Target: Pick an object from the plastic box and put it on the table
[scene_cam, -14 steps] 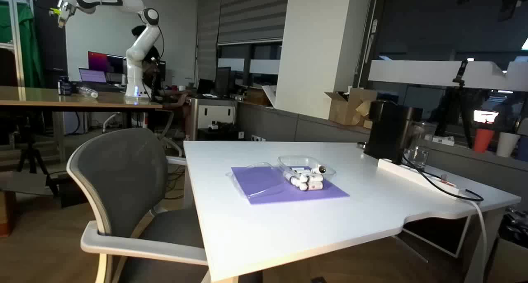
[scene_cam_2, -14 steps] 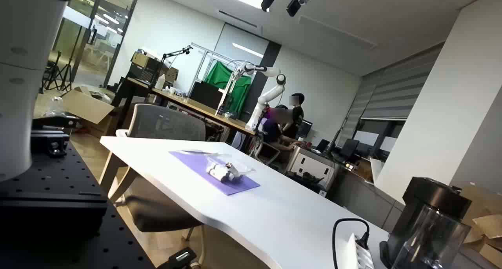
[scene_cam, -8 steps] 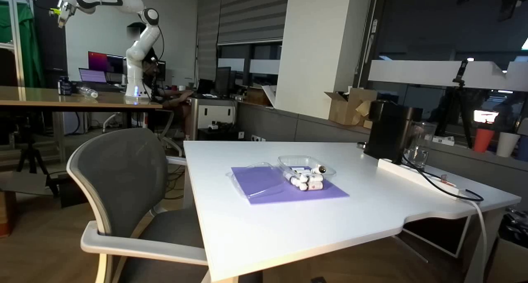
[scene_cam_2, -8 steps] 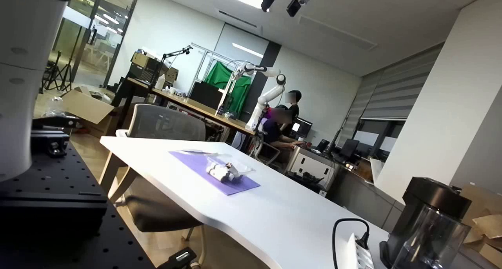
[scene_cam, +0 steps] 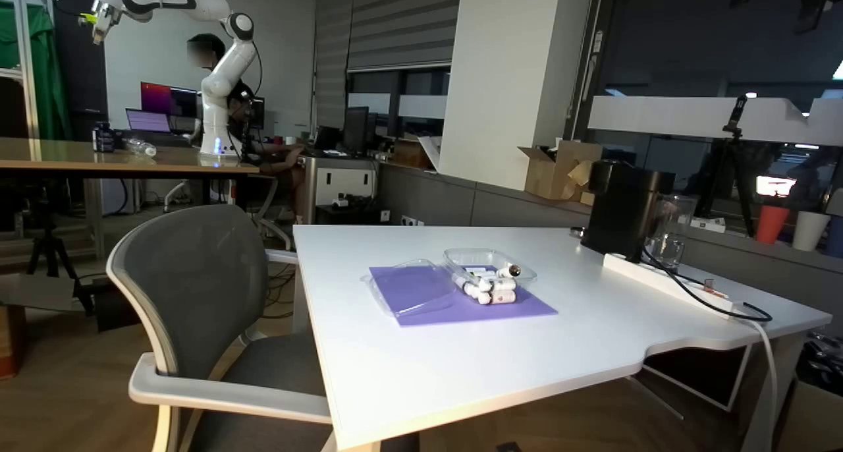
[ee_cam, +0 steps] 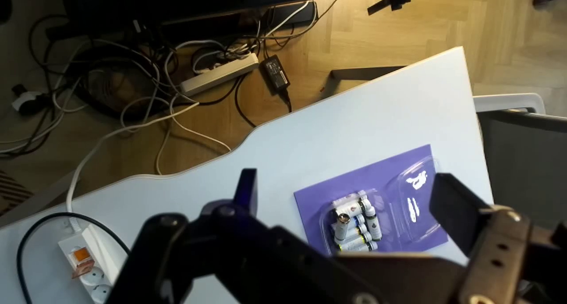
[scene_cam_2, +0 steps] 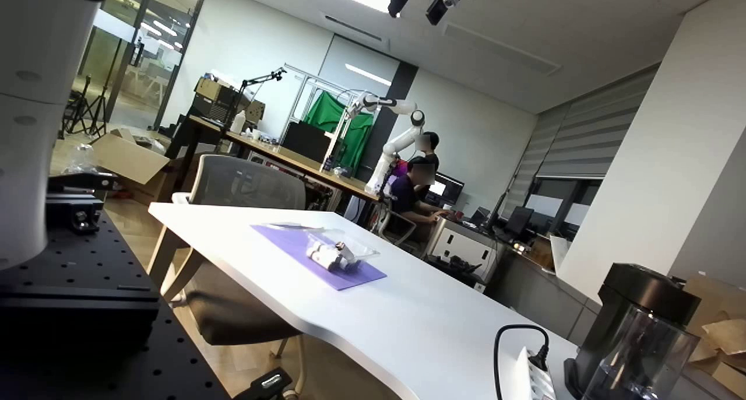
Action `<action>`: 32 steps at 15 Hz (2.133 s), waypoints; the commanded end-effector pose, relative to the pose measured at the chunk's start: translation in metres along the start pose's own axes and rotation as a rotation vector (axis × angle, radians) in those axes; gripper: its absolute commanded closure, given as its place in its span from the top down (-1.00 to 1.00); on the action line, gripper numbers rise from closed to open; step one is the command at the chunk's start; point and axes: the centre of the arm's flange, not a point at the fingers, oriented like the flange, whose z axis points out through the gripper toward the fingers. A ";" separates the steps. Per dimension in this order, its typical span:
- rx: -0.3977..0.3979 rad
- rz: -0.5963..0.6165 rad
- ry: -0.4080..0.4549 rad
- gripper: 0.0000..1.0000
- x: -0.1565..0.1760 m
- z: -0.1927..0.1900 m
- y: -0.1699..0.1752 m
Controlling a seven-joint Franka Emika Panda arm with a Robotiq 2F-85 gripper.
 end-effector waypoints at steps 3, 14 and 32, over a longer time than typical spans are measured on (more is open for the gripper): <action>0.000 0.000 0.000 1.00 0.000 0.000 0.000; -0.022 -0.169 0.162 1.00 0.071 0.038 -0.013; -0.060 -0.298 0.194 1.00 0.145 0.122 -0.081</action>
